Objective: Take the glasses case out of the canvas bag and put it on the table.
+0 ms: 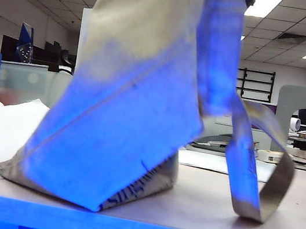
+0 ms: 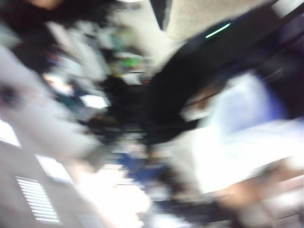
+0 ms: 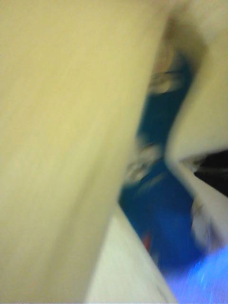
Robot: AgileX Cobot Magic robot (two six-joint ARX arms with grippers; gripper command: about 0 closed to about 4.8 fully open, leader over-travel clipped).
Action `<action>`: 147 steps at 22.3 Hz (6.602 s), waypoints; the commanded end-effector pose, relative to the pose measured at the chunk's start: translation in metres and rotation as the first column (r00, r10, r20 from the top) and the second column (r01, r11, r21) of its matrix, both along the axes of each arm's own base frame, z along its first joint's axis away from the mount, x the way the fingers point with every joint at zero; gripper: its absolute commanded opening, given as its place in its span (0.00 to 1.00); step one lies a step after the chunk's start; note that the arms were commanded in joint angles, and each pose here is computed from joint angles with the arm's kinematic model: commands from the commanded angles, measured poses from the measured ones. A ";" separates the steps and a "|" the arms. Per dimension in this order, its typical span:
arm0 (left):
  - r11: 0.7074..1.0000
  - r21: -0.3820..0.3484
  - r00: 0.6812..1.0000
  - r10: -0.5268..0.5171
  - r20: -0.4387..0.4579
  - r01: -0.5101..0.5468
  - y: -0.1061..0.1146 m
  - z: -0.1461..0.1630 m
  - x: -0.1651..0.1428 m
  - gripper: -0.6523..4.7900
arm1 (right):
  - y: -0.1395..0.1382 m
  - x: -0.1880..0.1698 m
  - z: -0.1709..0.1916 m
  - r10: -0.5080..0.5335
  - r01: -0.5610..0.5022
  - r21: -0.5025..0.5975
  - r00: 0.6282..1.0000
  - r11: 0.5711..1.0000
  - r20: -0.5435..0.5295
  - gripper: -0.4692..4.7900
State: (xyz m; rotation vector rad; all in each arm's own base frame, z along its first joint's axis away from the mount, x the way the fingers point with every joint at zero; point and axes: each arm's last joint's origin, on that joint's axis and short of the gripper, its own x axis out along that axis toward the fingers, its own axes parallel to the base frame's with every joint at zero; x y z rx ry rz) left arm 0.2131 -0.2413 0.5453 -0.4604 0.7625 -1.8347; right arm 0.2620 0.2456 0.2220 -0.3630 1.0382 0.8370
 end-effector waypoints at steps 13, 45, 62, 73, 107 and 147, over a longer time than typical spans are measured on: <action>0.943 0.310 0.989 0.088 0.122 -0.122 -0.046 -0.084 -0.004 0.12 | -0.088 0.039 -0.032 -0.226 0.235 0.052 0.963 0.971 -0.144 0.08; 0.982 0.167 0.985 0.059 0.164 -0.087 -0.032 -0.048 -0.034 0.12 | -0.064 -0.043 -0.081 0.037 0.006 -0.283 0.988 0.959 0.148 0.08; 0.998 -0.022 0.995 -0.051 0.090 0.053 0.000 0.013 -0.124 0.12 | -0.090 -0.001 -0.092 -0.131 0.153 -0.120 0.975 0.981 0.177 0.50; 0.986 -0.034 0.982 0.165 0.094 -0.163 0.071 0.033 -0.133 0.12 | -0.076 0.027 -0.051 -0.203 0.197 0.053 0.960 0.979 0.194 1.00; 0.576 0.198 0.576 0.603 0.551 -0.793 0.095 -0.010 -0.072 0.12 | -0.087 0.005 0.070 -0.150 0.117 0.231 0.980 0.966 0.129 0.07; 0.248 0.540 0.556 0.634 0.537 -0.804 0.152 -0.145 -0.147 0.12 | -0.152 -0.082 0.189 -0.390 0.110 0.439 0.678 0.892 0.623 0.07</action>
